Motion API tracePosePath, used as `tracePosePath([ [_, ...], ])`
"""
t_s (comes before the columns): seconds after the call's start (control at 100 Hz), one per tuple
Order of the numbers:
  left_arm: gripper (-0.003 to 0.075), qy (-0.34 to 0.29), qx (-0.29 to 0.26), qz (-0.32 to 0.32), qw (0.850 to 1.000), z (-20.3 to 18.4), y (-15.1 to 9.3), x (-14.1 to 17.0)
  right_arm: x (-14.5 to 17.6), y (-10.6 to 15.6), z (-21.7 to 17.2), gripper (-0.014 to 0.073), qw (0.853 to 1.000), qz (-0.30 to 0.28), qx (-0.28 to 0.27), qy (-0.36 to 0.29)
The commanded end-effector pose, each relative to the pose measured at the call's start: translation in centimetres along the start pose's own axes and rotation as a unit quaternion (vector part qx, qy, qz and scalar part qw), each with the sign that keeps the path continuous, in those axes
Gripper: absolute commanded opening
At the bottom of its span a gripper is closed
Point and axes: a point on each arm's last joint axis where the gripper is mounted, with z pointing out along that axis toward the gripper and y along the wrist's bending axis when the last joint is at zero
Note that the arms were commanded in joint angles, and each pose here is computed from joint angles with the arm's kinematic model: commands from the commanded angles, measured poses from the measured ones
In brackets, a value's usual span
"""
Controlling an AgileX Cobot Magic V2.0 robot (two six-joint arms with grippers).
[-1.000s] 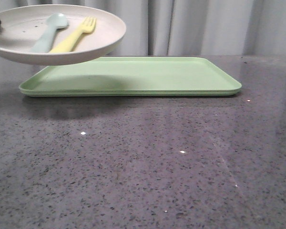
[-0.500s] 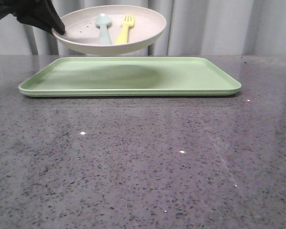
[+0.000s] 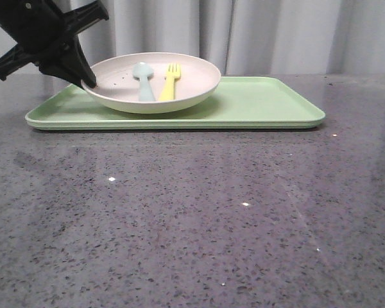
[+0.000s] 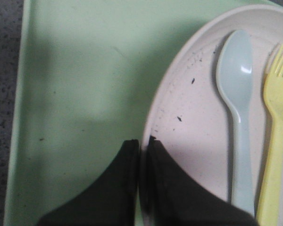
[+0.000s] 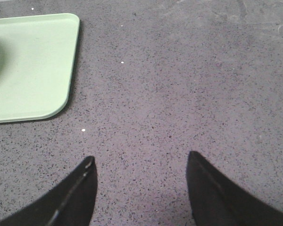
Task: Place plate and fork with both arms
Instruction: 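Lower the plate onto the tray and open the left gripper, then raise the left gripper away from the plate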
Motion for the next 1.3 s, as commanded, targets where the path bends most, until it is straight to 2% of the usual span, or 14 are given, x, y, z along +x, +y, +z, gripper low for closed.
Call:
tracePosePath([
  [0.0,-0.0020,-0.057,0.036,-0.008,0.998,-2.4,-2.1,-1.4,-1.5,0.2,-0.4,0.0435,0.999,-0.005,-0.007,-0.042],
  [0.23,0.0005,-0.059,0.033,-0.005,0.998,-2.3,-2.0,-1.4,-1.5,0.2,-0.4,0.0435,0.999,-0.005,-0.007,-0.042],
  [0.33,0.0089,-0.054,0.033,-0.005,0.998,-2.3,-2.0,-1.4,-1.5,0.2,-0.4,0.0435,0.999,-0.005,-0.007,-0.042],
  [0.47,0.0247,-0.054,0.033,-0.005,0.998,-2.3,-2.0,-1.4,-1.5,0.2,-0.4,0.0435,0.999,-0.005,-0.007,-0.043],
  [0.59,0.0323,-0.055,0.028,0.001,0.998,-2.3,-1.9,-1.4,-1.6,0.3,-0.4,0.0435,0.999,-0.005,-0.008,-0.046],
  [0.74,0.0325,-0.067,0.029,0.009,0.997,-3.2,-2.2,-1.6,-1.6,0.3,-0.4,0.0435,0.999,-0.005,-0.008,-0.046],
  [0.97,0.0325,-0.101,0.001,0.087,0.991,-7.5,-3.1,-1.6,-1.5,0.3,-0.4,0.0435,0.999,-0.005,-0.007,-0.044],
  [1.29,0.0312,-0.146,-0.040,0.155,0.976,-13.8,-2.2,2.3,-2.8,1.1,-0.6,0.0435,0.999,-0.017,-0.029,-0.032],
])
